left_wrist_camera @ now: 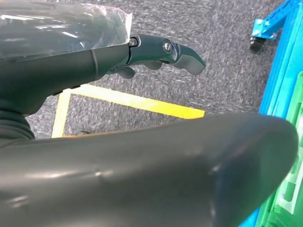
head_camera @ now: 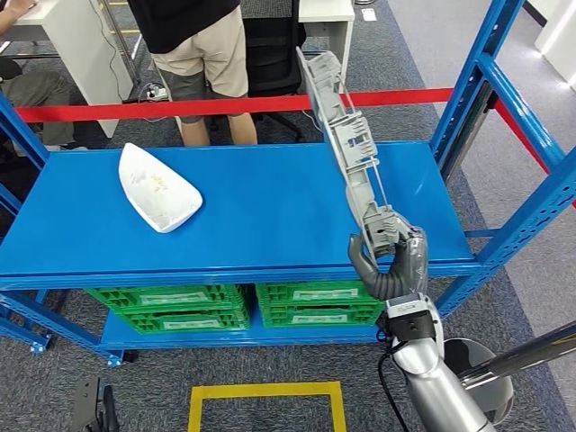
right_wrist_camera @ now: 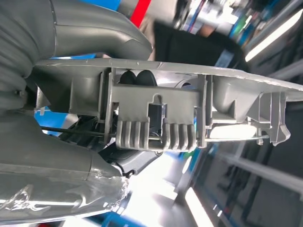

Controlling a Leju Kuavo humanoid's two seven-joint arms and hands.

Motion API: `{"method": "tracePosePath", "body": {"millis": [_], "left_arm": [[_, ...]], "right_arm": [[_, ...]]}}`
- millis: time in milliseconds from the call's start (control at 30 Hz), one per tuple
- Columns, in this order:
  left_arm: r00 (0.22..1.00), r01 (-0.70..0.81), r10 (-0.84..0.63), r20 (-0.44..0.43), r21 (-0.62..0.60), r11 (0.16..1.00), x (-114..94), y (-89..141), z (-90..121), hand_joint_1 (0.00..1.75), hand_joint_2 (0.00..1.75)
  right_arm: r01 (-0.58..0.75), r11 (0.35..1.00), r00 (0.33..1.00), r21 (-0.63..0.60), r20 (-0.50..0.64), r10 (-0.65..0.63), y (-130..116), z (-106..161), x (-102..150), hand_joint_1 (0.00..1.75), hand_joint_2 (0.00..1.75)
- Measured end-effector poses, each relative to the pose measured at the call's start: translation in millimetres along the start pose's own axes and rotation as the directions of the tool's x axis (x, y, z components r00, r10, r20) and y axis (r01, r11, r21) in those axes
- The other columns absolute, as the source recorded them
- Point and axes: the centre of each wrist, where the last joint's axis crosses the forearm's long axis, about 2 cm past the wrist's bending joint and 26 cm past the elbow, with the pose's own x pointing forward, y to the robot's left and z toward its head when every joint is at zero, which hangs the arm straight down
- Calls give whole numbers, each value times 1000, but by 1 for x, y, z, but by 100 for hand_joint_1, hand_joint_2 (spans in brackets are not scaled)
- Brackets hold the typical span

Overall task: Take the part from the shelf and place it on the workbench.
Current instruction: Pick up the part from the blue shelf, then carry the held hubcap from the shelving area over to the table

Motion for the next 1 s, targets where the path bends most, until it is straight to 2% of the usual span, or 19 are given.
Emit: {"method": "tracePosePath", "body": {"millis": [167, 300, 433, 567, 1000], "left_arm": [[1000, -23, 23, -15, 7, 1000, 0, 0, 0, 0, 0], [998, -46, 47, -30, 18, 999, -1, 1, 0, 0, 0], [997, -64, 65, -45, 19, 998, -2, 2, 0, 0, 0], [996, -70, 70, -52, 12, 997, -2, 3, 0, 0, 0], [994, -86, 83, -75, -36, 996, 1, 1, -1, 0, 0]], "right_arm": [[93, 991, 993, 92, 65, -99, 6, -16, 9, 175, 175], [228, 956, 967, 182, 73, -245, 11, -25, 16, 175, 175], [407, 872, 905, 273, 10, -425, 16, -27, 19, 175, 175], [536, 769, 831, 349, -57, -553, 19, -25, 21, 175, 175], [711, 550, 652, 439, -118, -749, 24, -22, 21, 175, 175]]}}
